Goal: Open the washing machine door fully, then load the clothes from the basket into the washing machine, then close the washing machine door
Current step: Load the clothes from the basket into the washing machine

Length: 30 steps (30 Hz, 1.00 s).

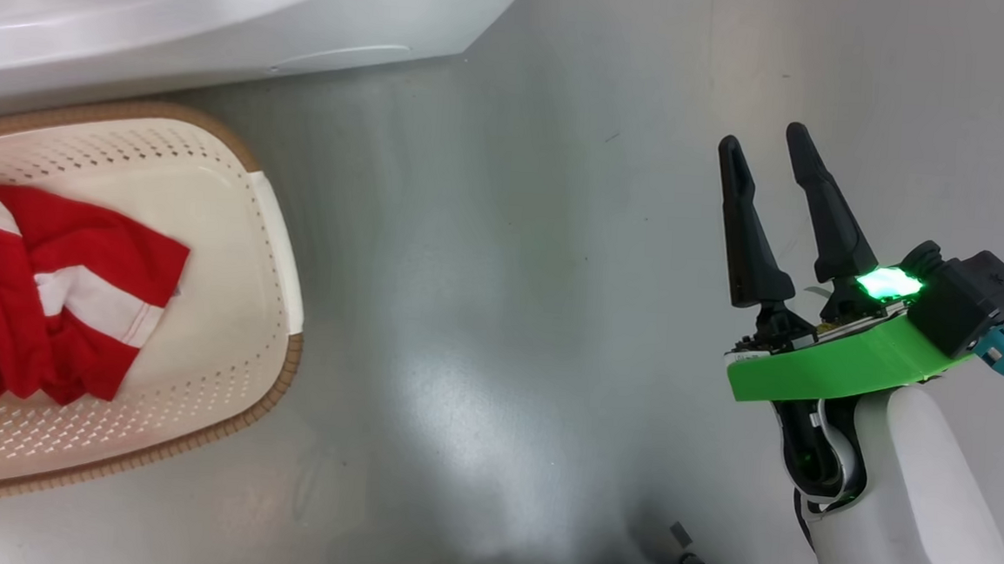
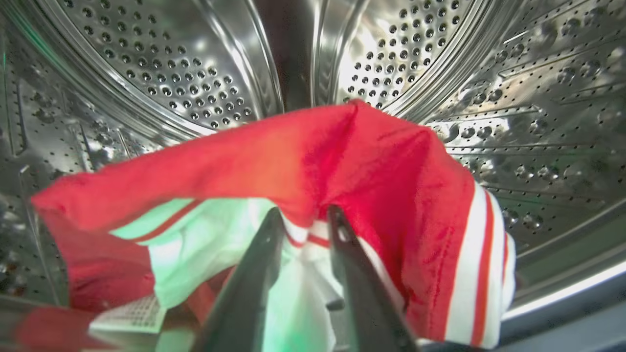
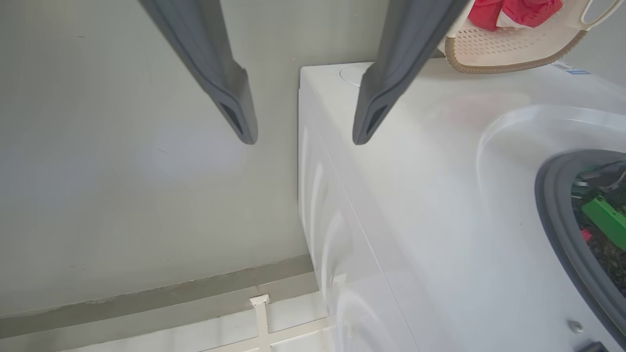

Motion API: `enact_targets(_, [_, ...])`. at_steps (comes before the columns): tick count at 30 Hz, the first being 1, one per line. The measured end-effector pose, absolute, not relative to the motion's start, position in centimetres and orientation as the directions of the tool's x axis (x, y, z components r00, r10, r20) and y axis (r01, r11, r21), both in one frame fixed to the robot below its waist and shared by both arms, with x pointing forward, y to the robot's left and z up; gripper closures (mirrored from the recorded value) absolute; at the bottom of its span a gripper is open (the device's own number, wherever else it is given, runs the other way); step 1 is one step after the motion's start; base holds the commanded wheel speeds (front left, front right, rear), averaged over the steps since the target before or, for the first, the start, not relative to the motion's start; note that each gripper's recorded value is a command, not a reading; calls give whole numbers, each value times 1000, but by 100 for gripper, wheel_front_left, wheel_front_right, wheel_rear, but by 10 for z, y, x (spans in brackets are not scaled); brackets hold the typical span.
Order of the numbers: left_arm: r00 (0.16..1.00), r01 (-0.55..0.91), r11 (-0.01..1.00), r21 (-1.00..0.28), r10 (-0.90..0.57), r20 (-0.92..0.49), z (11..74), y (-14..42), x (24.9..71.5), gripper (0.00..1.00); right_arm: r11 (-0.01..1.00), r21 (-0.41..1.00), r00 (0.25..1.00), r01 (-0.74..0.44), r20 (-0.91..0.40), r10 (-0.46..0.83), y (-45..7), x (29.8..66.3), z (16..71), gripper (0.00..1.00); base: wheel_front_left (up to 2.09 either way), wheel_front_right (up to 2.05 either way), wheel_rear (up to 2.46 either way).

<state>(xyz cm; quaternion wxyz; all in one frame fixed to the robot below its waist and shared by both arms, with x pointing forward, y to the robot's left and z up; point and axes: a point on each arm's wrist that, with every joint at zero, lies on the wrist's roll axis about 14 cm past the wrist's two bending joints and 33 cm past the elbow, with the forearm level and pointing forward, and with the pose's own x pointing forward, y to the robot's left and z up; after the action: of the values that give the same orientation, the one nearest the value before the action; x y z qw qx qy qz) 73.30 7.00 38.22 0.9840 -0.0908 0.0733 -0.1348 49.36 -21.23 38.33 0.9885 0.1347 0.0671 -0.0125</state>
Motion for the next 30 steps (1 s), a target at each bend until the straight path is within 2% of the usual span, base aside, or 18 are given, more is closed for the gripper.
enact_targets(6, [946, 256, 946, -197, -287, -149, 380, 66, 726, 0, 961, 276, 992, 27, -128, 9, -206, 496, 385, 0, 0, 0, 0])
enact_targets(21, [945, 295, 943, -155, -311, -98, 407, 70, 710, 0, 957, 290, 995, -16, -87, 43, -195, 501, 401, 0, 0, 0, 0])
enact_targets(30, [944, 307, 936, -173, -322, -68, 417, 70, 693, 0, 956, 291, 996, -33, -65, 54, -192, 502, 411, 0, 0, 0, 0])
